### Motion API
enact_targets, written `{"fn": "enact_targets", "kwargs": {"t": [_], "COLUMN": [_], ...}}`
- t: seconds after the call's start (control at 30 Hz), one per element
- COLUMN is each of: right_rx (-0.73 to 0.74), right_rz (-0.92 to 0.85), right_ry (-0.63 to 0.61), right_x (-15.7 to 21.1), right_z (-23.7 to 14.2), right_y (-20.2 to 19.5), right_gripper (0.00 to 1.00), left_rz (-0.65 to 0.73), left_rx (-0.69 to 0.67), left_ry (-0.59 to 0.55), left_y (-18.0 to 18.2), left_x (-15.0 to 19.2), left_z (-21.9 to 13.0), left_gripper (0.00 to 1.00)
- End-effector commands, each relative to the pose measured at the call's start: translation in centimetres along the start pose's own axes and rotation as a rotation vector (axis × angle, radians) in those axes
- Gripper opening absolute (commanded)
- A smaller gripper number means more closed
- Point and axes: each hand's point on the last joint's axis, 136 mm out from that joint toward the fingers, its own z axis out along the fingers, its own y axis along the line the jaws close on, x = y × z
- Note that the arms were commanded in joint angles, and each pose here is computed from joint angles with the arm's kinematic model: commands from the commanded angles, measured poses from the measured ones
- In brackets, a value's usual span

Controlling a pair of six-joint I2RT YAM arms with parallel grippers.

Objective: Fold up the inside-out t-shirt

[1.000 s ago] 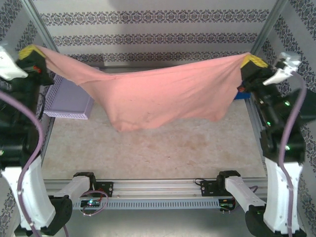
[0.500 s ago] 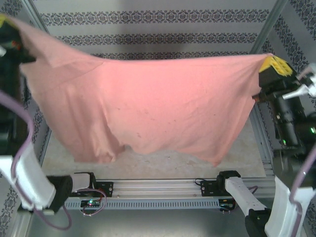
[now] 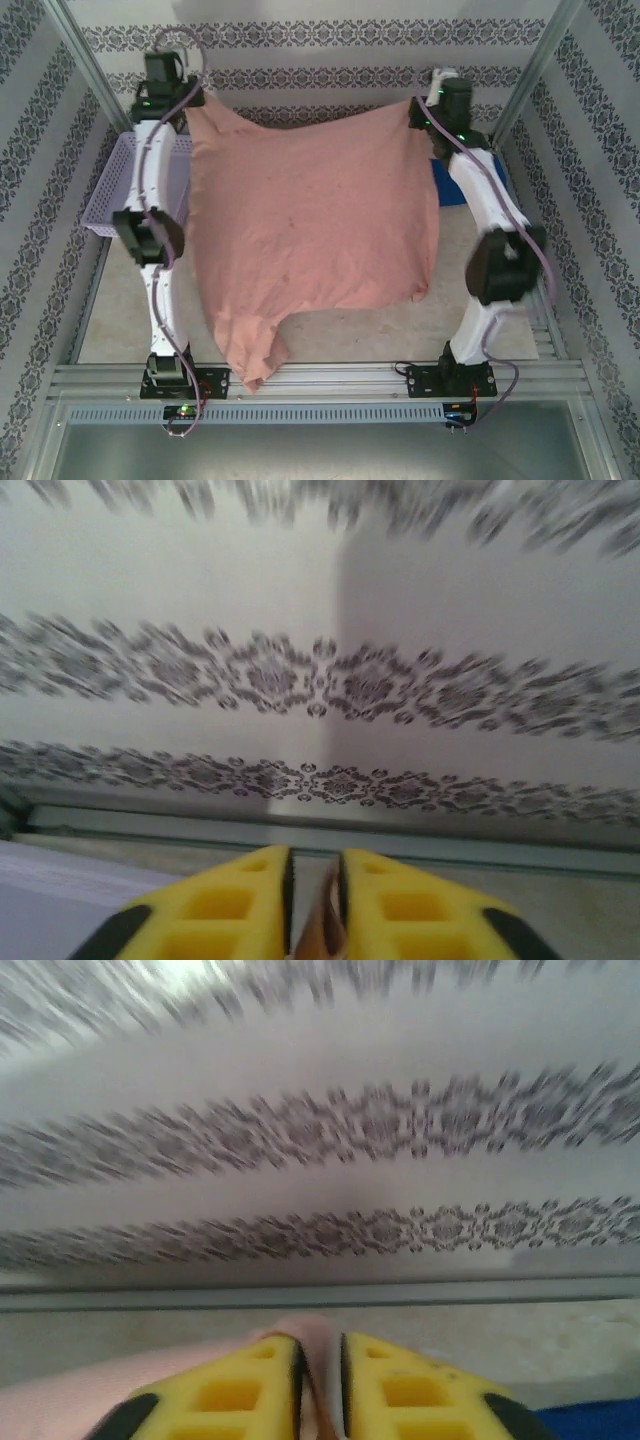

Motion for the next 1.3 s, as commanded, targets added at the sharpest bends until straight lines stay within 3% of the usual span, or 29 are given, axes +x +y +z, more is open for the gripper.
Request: {"fn": "enact_targets", "kwargs": {"t": [0.0,0.1,0.2,0.27,0.43,0.53,0.67,0.8,0.93,1.0,1.13,1.27], "right_rx": [0.077,0.076,0.052,0.027,0.08,0.163,0.246,0.304,0.319,0.313,0.308,0.32], "right_rz": [0.02,0.023,0.05,0.103,0.151,0.17,0.2,0.214,0.251,0.273,0.304,0.29], "right_ry": [0.104,0.237,0.352,0.462,0.668,0.727,0.792,0.818,0.843,0.876,0.881,0.876], "right_x": [2.0,5.0,8.1,12.1,23.0,27.1,31.0,33.4,34.6,35.3,35.5,35.0], "right_z": [4.6,5.2,1.8,-2.0,-12.4,-17.9,-21.8,-22.7,-21.1,-20.4,-19.5,-19.2], "right_y": [-1.6,-1.2,0.1,1.2,1.4,-0.1,-1.7,-3.4,-4.6,-4.8,-5.2,-5.7], "right_gripper": [0.36,0.44,0.5,0.56,0.58,0.58,0.57,0.56,0.51,0.45,0.22,0.12], "left_rz": [-0.032,-0.09,-0.145,-0.199,-0.309,-0.356,-0.365,-0.17,0.03,0.109,0.293,0.508], "left_rx": [0.042,0.018,0.046,0.049,0.178,0.289,0.304,0.362,0.398,0.438,0.623,0.751], "left_ry": [-0.076,-0.05,-0.001,0.061,0.217,0.24,0.35,0.525,0.638,0.655,0.578,0.553], "left_y": [-1.8,-1.3,-2.0,-2.4,-7.1,-11.2,-13.0,-15.3,-17.2,-18.7,-25.9,-33.3], "left_x": [-0.2,1.2,1.1,1.3,5.0,10.2,18.8,28.2,34.6,36.4,37.5,39.6], "left_z": [3.0,4.1,2.2,-0.2,-6.9,-11.6,-17.2,-23.4,-27.7,-28.3,-28.2,-26.9], "left_gripper": [0.45,0.71,0.84,0.85,0.82,0.82,0.82,0.82,0.83,0.83,0.84,0.83]}}
